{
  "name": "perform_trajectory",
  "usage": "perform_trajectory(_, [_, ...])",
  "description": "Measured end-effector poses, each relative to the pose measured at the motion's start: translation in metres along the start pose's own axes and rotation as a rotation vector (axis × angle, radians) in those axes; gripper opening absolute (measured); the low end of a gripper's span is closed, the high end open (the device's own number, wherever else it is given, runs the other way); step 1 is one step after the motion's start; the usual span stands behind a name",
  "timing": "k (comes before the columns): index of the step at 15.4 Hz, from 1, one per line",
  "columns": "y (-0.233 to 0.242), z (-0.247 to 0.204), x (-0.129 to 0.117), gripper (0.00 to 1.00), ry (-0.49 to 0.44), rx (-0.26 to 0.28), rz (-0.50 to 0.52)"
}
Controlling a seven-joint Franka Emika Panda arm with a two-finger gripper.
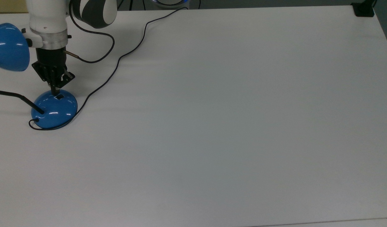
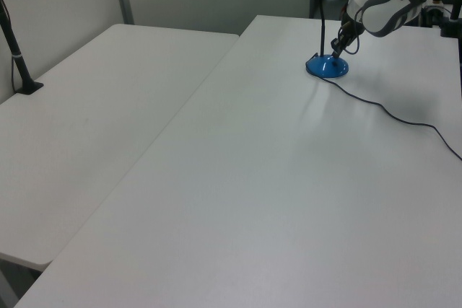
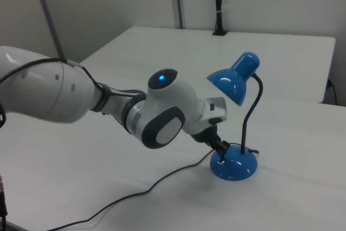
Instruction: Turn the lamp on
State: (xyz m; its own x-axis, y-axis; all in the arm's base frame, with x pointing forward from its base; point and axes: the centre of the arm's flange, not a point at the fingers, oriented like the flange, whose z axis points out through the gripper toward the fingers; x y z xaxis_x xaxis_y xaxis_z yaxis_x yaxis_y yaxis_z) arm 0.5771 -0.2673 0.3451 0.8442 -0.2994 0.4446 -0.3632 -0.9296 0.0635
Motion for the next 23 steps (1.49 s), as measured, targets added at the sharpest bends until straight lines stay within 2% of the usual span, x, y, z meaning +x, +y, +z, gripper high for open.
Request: perform_trajectory(23, [-0.001,0.018,0.002,0.01,-0.012,-0.001,-0.003])
